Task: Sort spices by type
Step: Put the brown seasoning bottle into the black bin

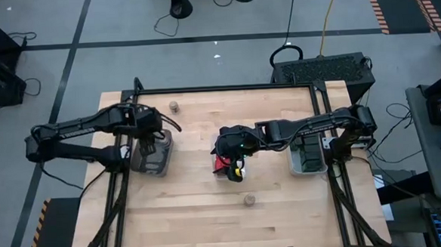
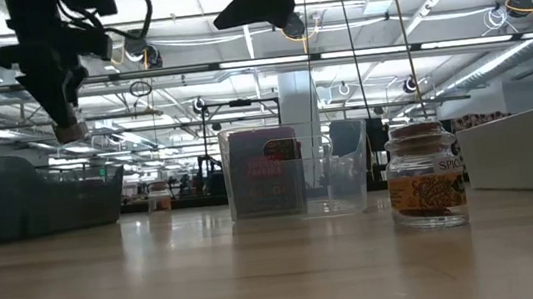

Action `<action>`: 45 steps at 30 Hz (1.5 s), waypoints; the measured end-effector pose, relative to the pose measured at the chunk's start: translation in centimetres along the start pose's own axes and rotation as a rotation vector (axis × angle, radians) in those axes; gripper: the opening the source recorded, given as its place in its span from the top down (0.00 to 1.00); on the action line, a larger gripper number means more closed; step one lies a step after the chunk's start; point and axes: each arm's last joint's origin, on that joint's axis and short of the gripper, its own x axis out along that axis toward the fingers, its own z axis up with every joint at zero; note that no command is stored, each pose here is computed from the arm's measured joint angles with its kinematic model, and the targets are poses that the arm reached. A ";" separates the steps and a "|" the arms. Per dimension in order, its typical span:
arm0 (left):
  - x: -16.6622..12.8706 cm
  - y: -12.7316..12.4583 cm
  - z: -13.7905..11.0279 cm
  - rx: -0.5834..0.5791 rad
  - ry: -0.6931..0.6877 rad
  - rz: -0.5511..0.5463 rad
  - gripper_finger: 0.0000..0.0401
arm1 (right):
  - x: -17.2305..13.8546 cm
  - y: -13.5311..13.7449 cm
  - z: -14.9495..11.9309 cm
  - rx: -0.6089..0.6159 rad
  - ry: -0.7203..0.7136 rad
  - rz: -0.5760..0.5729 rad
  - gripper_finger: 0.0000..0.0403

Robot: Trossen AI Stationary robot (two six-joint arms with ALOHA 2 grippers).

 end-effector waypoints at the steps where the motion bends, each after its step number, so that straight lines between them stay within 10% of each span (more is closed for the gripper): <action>1: 0.1 0.2 0.0 -0.002 0.008 0.002 0.51 | 0.0 0.0 0.0 0.000 0.003 0.000 0.21; 45: 11.0 1.7 1.7 0.168 0.292 -0.125 0.51 | 0.6 -0.1 -0.7 0.013 0.054 -0.006 0.21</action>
